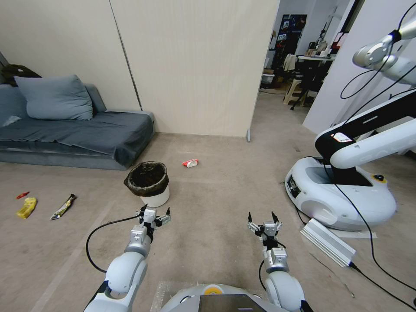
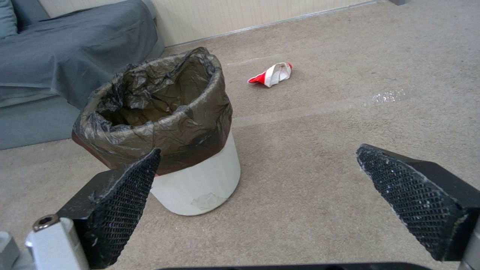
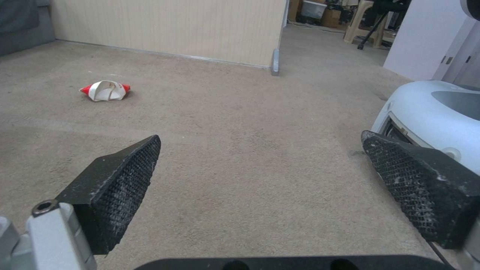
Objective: Pick up the trash bin, then pick up the garbage from the floor and place it into the trash bin.
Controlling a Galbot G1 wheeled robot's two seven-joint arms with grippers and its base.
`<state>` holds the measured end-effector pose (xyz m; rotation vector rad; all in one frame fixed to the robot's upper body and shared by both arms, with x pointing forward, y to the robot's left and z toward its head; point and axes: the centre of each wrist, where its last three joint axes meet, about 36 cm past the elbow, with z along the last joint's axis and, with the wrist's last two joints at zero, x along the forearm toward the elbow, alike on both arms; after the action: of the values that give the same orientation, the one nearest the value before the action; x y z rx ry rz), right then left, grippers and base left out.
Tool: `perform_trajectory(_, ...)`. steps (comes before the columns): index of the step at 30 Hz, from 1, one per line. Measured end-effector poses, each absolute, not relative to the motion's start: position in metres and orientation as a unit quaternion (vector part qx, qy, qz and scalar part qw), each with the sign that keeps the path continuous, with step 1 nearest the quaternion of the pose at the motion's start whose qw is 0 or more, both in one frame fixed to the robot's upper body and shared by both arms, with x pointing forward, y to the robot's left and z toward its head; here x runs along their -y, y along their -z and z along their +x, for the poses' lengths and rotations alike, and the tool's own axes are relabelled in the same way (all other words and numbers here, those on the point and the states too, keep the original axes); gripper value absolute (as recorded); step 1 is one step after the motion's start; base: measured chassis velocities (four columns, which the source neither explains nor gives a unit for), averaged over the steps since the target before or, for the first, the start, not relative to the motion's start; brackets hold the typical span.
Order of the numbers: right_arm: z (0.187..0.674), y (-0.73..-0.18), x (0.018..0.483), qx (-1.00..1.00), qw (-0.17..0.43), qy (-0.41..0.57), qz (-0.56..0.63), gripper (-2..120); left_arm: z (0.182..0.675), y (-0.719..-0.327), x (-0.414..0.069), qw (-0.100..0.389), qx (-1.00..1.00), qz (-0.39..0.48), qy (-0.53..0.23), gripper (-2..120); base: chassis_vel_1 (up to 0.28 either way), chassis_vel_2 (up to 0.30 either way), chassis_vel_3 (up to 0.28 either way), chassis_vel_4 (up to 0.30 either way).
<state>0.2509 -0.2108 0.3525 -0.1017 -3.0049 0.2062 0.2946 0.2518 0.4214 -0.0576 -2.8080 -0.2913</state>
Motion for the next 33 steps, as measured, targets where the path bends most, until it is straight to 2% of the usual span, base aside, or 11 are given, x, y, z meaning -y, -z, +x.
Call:
perform_trajectory(10,0.2530,-0.3522,0.2108,0.995,0.062,-0.065,-0.032,100,0.2951,-0.4206,-0.2503,0.157,0.982,-0.019,0.100,100,-0.023,0.013,0.017,-0.015)
perform_trajectory(33,0.2526,-0.3491,0.2107,0.995,0.065,-0.067,-0.033,100,0.2970,-0.4183,-0.2523,0.158,0.982,-0.015,0.100,100,-0.086,0.079,0.087,-0.087)
